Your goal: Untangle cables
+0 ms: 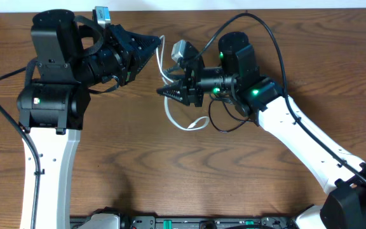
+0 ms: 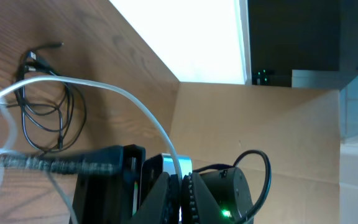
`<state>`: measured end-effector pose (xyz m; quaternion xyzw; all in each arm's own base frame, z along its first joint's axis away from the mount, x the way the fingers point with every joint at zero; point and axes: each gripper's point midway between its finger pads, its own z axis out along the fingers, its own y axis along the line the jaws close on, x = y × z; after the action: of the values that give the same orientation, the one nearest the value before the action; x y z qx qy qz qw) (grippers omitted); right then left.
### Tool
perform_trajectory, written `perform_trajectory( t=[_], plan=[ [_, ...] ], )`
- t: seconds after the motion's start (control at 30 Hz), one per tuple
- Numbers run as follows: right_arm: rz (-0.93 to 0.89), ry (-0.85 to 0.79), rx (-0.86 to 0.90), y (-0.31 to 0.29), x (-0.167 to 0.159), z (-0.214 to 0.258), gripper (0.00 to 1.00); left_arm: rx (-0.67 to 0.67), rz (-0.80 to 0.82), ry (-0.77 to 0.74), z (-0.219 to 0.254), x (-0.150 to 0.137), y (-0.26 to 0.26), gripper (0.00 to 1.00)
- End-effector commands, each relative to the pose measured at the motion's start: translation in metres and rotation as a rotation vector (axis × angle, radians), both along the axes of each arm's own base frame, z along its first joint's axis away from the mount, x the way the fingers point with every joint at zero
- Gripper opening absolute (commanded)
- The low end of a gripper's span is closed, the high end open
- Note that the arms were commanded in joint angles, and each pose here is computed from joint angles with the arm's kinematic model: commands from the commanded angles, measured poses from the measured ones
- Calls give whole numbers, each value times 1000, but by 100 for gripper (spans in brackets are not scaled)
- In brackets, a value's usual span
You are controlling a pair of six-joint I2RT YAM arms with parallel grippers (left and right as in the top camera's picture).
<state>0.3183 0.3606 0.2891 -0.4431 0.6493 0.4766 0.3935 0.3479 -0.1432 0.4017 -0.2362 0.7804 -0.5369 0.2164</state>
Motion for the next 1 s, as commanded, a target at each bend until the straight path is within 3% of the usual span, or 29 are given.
perform_trajectory(
  t=[0.0, 0.03, 0.1, 0.3, 0.4, 0.53, 0.77, 0.97],
  plan=[
    [-97, 97, -11, -2, 13, -6, 6, 40, 54, -15, -2, 9, 7, 8],
    [-146, 140, -10, -4, 20, -7, 1, 73, 80, -33, -4, 13, 12, 8],
    [-219, 217, -2, -11, 30, -7, 1, 132, 141, -50, -10, 21, 23, 9],
    [-412, 252, 15, -46, 58, 7, 1, 282, 326, 12, -35, 30, 59, 67],
    [-497, 228, 62, -70, 69, 33, 1, 364, 381, 27, -45, 30, 74, 78],
    [-605, 195, 126, -111, 83, 80, 1, 429, 424, 63, -55, 27, 86, 81],
    [-842, 212, 247, -206, 114, 152, 1, 573, 313, -33, -58, 25, 85, 81],
    [-1107, 220, 286, -315, 136, 157, 1, 653, 225, -43, -76, 24, 79, 80]
  ],
)
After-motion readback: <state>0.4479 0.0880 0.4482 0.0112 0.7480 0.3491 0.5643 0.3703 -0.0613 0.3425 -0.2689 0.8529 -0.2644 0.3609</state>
